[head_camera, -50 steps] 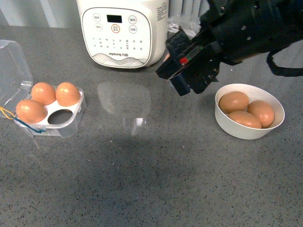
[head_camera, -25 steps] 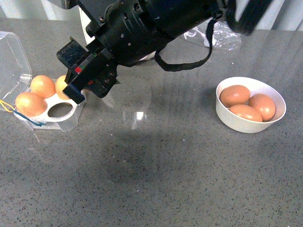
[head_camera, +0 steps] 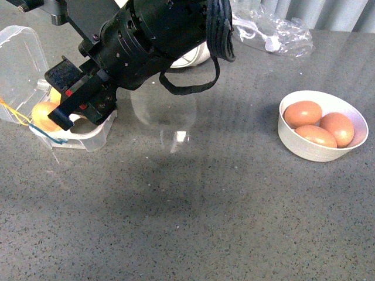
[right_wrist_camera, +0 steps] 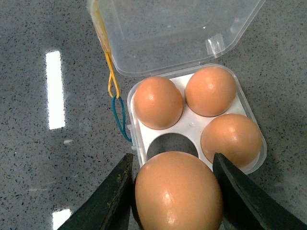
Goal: Put egg into box
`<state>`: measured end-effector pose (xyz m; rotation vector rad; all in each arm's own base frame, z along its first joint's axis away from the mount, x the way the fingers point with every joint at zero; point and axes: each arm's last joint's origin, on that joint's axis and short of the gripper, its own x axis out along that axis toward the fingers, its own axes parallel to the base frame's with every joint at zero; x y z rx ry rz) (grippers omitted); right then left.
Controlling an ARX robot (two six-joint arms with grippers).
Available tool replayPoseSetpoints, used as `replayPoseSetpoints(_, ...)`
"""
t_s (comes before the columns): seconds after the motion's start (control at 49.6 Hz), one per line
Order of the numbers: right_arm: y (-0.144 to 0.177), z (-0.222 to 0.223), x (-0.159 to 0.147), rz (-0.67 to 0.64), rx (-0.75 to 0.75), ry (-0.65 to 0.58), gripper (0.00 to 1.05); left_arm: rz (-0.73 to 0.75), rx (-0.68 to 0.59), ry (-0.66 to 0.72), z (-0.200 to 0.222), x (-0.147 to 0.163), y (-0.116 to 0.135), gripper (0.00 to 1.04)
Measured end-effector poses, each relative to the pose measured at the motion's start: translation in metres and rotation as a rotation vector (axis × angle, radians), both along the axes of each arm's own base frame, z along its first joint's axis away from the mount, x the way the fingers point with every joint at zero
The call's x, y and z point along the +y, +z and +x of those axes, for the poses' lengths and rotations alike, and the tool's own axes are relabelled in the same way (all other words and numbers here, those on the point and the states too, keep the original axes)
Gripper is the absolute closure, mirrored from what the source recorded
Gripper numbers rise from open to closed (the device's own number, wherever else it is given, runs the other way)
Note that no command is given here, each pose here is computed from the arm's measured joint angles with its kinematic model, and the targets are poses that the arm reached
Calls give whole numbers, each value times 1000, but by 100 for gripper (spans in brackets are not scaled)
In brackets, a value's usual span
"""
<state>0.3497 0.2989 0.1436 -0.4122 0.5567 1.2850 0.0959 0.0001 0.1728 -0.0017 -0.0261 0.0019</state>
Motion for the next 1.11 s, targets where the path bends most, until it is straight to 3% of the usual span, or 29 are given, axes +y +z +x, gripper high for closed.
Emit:
replayPoseSetpoints(0.483,-11,1,12,-6,17,-15,62,0,0,0,0,0,0,7)
replayPoseSetpoints(0.564,-11,1,12,-8,14,-12,51,0,0,0,0,0,0,7)
replayPoseSetpoints(0.806,-10,6,3,11,-4,-46,5,0,0,0,0,0,0,7)
replayPoseSetpoints(0.947,3,6,-14,39,-29,-109,7,0,0,0,0,0,0,7)
replayPoseSetpoints(1.108,24,3,-47,71,-60,-260,7,0,0,0,0,0,0,7)
